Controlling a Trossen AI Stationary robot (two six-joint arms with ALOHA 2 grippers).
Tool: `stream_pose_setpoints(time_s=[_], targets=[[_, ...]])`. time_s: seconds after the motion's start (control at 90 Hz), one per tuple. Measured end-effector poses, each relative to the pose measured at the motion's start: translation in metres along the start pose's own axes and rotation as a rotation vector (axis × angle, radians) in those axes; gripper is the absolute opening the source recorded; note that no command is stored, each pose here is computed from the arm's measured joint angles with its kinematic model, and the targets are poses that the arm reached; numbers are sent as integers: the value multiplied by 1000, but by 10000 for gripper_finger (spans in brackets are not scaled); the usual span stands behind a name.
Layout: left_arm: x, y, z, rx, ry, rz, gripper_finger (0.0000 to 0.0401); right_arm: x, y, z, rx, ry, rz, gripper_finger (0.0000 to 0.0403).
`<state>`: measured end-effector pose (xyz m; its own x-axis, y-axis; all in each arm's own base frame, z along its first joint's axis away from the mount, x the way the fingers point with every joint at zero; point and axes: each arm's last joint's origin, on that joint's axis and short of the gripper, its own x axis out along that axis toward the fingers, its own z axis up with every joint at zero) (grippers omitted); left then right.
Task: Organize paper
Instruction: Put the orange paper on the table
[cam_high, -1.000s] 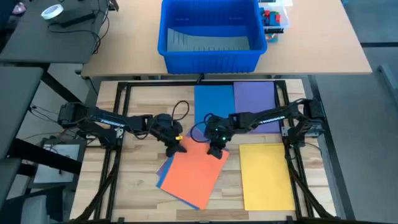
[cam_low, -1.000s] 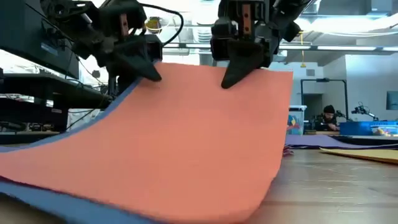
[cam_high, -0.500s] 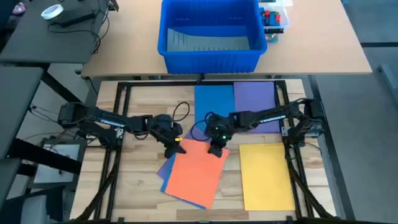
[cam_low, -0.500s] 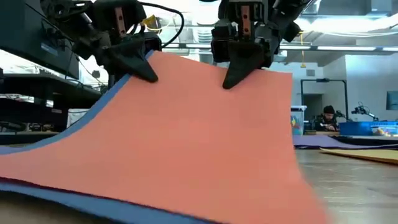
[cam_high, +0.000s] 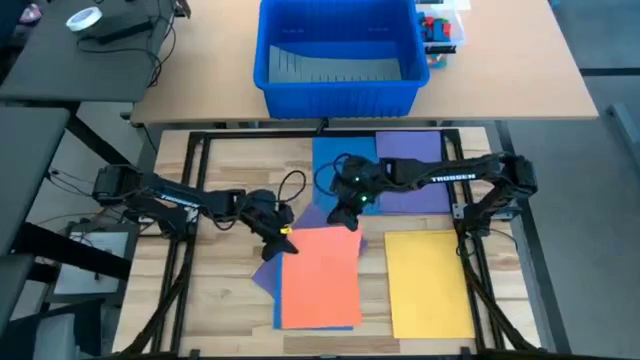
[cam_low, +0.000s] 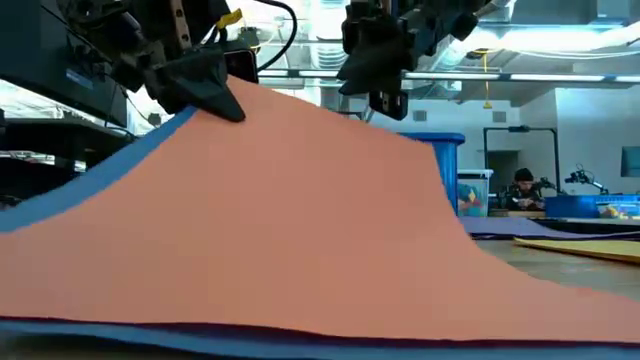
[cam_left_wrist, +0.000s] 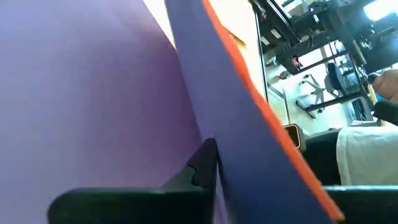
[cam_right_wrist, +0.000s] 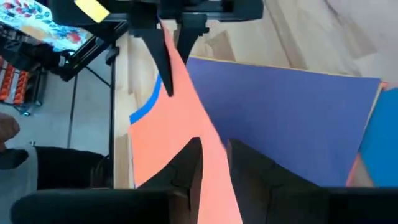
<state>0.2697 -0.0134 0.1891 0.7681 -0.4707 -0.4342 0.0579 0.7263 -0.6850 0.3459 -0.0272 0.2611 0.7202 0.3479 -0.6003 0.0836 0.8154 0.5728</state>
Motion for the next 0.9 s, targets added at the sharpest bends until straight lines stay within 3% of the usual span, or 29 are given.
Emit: stream_pose_setpoints(time_s=[0.144, 0.278, 0.4, 0.678, 0.9], targets=[[-10, -9, 4, 28, -36, -25, 0, -7, 4, -18, 58, 157, -47, 68], [-21, -19, 8, 58, -69, -45, 0, -21, 5, -38, 94, 288, -228, 68], [-27, -22, 7, 71, -78, -24, 0, -26, 14, -48, 47, 283, -342, 68], [-25, -19, 5, 61, -53, -2, 0, -39, 7, -43, 11, 164, -372, 68], [-25, -18, 5, 83, -52, 1, 0, -42, 4, -35, 28, 167, -183, 82]])
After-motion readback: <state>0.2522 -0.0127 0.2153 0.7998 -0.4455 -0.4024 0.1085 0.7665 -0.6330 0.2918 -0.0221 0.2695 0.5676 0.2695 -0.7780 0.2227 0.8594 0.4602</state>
